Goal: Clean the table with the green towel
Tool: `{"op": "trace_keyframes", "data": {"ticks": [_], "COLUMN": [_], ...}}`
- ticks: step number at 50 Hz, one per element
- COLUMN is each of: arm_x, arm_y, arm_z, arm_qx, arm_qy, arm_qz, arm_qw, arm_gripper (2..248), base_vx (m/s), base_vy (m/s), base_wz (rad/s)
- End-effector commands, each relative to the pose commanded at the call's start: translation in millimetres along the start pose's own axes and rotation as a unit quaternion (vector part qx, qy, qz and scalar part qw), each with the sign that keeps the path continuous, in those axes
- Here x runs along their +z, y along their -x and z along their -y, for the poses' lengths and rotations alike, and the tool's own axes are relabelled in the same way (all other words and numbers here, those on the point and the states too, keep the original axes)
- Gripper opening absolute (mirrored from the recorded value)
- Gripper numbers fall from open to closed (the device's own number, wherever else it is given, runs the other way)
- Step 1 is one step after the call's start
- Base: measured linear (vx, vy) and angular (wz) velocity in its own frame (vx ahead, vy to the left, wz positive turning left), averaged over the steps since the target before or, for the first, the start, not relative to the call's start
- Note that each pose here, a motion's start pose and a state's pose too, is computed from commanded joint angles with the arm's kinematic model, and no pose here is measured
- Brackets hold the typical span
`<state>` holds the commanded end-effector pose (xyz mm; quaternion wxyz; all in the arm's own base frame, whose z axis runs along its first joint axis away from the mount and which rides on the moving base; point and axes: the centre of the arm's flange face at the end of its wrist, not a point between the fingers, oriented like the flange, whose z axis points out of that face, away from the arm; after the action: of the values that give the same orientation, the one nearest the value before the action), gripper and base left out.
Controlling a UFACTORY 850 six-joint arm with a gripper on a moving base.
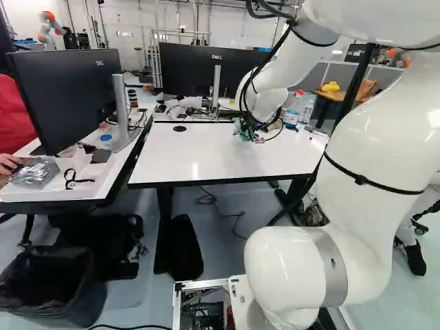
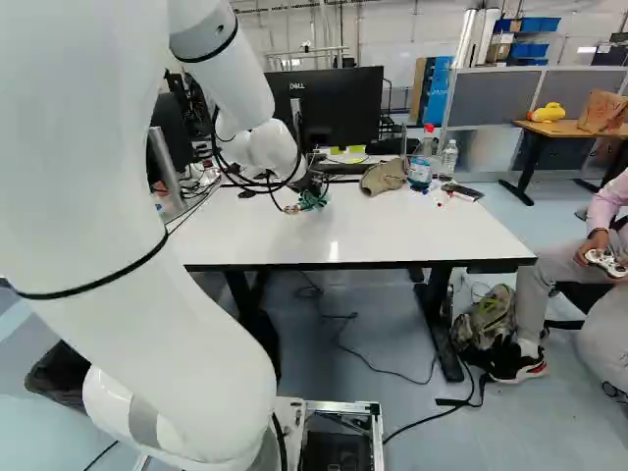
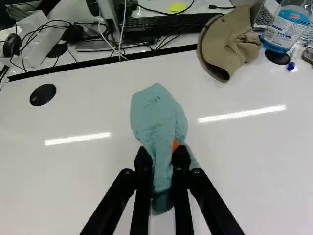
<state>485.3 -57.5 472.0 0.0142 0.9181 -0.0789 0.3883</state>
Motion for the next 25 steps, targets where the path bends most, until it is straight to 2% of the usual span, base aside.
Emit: {"op": "trace_keyframes", "data": {"ticks": [25], "arm_x": [28.4], "arm_y": [-28.4], "arm_z": [-32.7], "arm_qx": [0.023], "arm_qy": [0.023], "arm_qz": [-0.005], "arm_qw": [0.9995], "arm_gripper": [48], "base_vx": [0.0], "base_vy": [0.0], "base_wz": [0.0]}}
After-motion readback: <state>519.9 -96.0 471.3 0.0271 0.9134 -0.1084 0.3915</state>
